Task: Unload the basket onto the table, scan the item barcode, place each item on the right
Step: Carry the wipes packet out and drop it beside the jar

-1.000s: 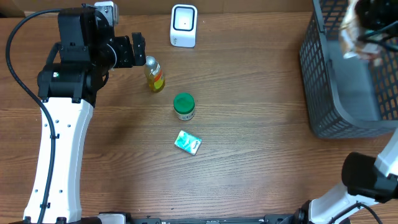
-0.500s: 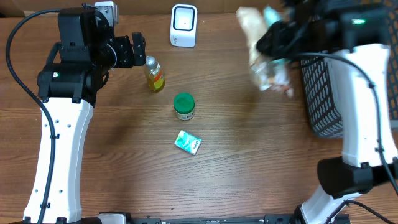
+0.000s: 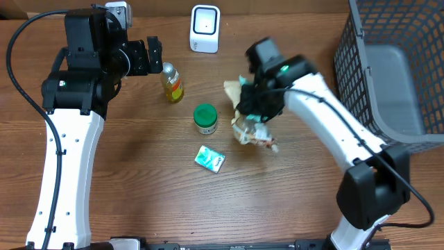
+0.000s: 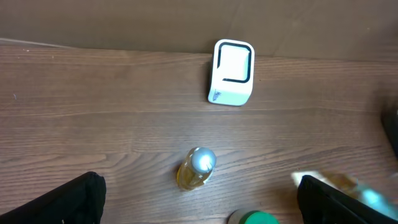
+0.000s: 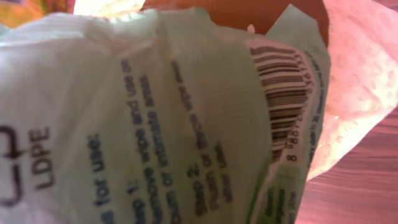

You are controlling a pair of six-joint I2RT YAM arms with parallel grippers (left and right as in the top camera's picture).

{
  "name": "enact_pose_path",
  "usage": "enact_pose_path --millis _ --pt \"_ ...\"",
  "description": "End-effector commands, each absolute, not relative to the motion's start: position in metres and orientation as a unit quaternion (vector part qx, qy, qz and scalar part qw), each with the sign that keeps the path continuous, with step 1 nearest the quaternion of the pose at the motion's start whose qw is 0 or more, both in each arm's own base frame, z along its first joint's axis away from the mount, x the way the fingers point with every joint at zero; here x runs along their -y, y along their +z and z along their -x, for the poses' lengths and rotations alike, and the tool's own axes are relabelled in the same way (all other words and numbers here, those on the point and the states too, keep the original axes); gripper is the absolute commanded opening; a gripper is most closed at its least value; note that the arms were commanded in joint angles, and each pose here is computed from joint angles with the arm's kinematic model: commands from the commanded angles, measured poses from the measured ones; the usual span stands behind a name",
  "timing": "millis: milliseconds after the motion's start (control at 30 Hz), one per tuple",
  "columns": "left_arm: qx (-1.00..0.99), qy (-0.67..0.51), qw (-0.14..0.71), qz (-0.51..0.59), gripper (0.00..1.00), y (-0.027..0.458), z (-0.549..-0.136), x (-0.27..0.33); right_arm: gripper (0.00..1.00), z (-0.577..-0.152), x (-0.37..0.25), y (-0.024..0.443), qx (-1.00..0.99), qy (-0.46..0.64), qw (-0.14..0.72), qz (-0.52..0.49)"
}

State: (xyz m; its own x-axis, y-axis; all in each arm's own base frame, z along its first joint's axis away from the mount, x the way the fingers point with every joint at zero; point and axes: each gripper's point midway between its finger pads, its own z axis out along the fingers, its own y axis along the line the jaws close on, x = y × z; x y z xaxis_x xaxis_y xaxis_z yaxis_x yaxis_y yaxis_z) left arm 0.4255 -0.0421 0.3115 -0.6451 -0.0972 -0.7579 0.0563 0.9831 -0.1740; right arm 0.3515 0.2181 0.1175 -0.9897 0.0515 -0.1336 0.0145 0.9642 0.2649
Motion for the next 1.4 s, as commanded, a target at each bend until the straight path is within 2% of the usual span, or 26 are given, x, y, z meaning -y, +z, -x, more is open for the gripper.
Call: enact_pose_path --millis 0,167,567,867,1133,1233,1367 --pt "-0.903 -0.090 0.420 0.017 0.99 0.311 -0.426 0.043 0.36 -0.349 -0.220 0.100 -0.989 0.103 0.092 -0.044" --pt "-0.903 -0.090 0.420 0.017 1.00 0.311 -0.426 0.043 0.37 -0.348 -0.222 0.073 -0.988 0.064 0.132 -0.048" --pt "-0.903 -0.090 0.420 0.017 1.00 0.311 -0.426 0.043 0.38 -0.330 -0.258 0.043 -0.983 0.093 0.157 -0.001" --pt "-0.903 -0.090 0.420 0.017 1.00 0.311 -0.426 0.043 0.47 -0.319 -0.285 0.042 -0.979 0.120 0.164 0.028" --pt "-0.903 -0.090 0.420 0.017 1.00 0.311 -0.426 0.043 0.49 -0.309 -0.312 0.047 -0.972 0.149 0.173 0.055" --pt "-0.903 -0.090 0.420 0.017 1.00 0.311 -0.426 0.043 0.53 -0.310 -0.311 0.047 -0.972 0.144 0.178 0.059" --pt "-0.903 -0.090 0.420 0.017 1.00 0.311 -0.426 0.043 0.70 -0.313 -0.308 0.048 -0.971 0.135 0.186 0.058"
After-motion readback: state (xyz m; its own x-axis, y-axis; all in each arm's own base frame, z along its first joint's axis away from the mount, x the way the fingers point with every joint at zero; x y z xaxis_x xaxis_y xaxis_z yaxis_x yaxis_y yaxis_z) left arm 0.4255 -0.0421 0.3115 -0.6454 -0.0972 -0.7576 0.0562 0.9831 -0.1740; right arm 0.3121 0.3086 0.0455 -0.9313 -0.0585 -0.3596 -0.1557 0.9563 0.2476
